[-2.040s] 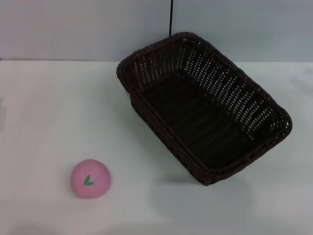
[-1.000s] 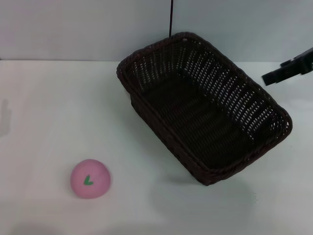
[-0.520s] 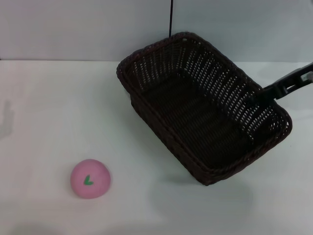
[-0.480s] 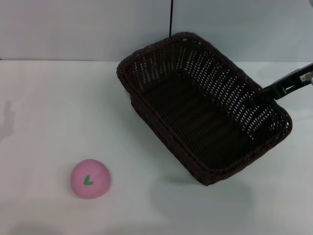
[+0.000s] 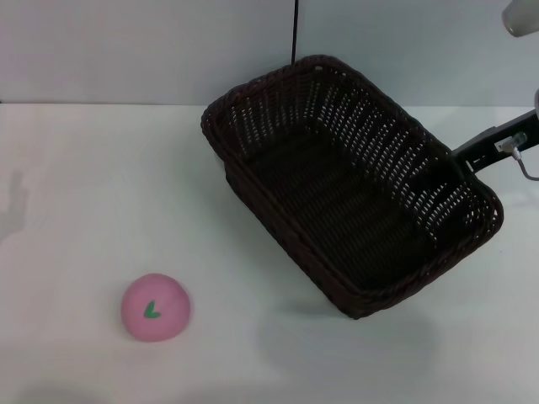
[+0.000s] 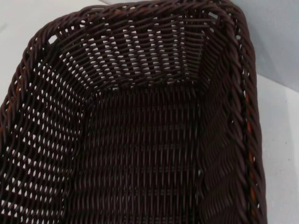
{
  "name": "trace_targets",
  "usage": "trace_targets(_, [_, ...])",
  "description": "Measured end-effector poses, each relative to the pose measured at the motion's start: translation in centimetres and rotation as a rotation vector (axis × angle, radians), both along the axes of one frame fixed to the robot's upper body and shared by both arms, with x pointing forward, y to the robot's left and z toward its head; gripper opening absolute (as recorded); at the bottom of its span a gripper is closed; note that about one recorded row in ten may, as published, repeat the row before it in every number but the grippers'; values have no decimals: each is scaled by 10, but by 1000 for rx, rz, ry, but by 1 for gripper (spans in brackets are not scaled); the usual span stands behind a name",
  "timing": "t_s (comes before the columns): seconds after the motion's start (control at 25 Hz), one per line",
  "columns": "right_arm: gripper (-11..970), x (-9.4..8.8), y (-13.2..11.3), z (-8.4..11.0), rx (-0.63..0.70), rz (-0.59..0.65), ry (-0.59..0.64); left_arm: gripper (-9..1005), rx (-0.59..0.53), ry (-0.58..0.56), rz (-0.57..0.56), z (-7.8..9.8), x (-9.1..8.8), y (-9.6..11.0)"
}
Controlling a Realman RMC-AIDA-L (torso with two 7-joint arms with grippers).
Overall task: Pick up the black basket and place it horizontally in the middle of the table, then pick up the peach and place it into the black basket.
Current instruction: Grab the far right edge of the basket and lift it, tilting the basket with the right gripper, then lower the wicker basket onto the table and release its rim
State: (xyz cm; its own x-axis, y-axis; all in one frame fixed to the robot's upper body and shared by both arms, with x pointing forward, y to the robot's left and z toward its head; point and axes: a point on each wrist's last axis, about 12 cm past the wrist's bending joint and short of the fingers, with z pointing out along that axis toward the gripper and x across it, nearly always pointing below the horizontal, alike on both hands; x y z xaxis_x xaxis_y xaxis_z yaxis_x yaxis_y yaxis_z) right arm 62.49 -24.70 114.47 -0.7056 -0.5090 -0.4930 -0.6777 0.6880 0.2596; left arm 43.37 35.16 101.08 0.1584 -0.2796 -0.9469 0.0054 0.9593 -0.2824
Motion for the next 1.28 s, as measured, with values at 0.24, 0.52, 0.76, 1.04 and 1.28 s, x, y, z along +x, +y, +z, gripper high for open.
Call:
trace_targets(0.24, [541,0,0,0,8,-7,-3,593,0,-1,-1,0,1,0])
trace_targets(0.52, [253,-4,-8,3,109,-28,-15,592,0,6,-2,0,2,0])
trace_targets(0.76, [151,-8,-24,5,194,-62,-44,591,-1,9,-1,-1,3,0])
trace_targets(1.04, [150,-15,-48,21,346,-66,-152,590,-1,8,-2,-1,3,-1])
trace_targets(1.28, [150,-18,-63,45,395,12,-239,590,-7,6,-5,0,4,-2])
